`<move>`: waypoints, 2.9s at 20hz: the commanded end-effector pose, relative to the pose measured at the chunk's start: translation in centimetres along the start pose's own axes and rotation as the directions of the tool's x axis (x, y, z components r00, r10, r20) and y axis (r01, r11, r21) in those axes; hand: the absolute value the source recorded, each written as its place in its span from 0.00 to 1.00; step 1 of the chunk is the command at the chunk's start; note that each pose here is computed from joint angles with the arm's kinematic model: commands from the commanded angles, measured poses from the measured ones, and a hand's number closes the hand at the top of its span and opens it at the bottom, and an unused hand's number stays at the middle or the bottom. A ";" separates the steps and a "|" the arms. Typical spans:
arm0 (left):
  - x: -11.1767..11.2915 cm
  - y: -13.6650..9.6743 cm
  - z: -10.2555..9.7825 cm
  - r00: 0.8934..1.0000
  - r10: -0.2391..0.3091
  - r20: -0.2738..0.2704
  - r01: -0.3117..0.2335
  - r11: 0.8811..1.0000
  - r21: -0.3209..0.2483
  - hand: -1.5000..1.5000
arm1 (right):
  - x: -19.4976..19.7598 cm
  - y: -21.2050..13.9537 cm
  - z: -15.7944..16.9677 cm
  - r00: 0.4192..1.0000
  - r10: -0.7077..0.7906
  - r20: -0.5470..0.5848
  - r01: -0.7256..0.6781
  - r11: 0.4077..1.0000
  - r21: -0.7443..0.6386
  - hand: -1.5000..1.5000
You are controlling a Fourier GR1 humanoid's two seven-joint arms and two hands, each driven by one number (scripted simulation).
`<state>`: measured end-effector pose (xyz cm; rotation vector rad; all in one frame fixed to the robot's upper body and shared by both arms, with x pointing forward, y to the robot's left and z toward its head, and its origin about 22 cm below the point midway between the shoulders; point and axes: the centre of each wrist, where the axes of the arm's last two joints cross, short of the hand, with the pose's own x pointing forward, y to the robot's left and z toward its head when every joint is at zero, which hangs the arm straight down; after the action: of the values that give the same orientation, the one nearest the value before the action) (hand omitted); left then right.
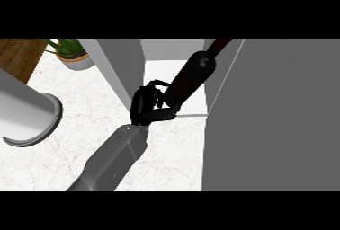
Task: Pick up the wine, place it into the cabinet and close the cabinet
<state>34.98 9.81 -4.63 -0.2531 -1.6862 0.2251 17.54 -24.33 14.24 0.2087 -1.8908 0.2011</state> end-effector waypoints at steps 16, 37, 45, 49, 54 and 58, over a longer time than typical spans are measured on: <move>1.8 -0.9 -4.1 1.000 0.010 -0.019 -0.009 0.999 0.042 1.00 | 0.2 0.1 0.4 1.000 0.005 -0.001 -0.005 1.000 0.031 0.00; 1.4 1.8 -4.6 0.992 -0.033 0.120 0.012 0.986 0.164 0.00 | -1.2 -1.1 -1.9 1.000 0.008 0.012 -0.008 1.000 0.011 0.00; 1.4 2.6 -4.1 0.985 -0.009 0.174 -0.007 0.996 0.093 0.00 | 0.3 1.5 0.2 1.000 0.013 0.009 -0.013 1.000 0.019 0.00; 0.8 4.2 -2.9 0.981 -0.048 0.189 0.034 0.996 0.077 0.00 | 0.7 0.8 -0.1 1.000 0.024 0.009 -0.024 1.000 0.000 0.00; 0.1 1.0 -1.5 0.983 -0.052 0.175 0.050 0.999 0.015 0.00 | -0.2 1.0 -0.8 1.000 0.028 0.000 -0.028 1.000 0.004 0.00; 2.9 0.9 -1.4 0.988 -0.020 0.152 0.032 0.996 -0.079 0.00 | 1.5 -0.1 0.6 1.000 0.013 0.006 -0.013 1.000 -0.007 0.00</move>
<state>36.77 9.22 -2.79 -0.2872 -1.8298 0.1824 17.06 -23.94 15.30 0.1805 -1.8916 0.2195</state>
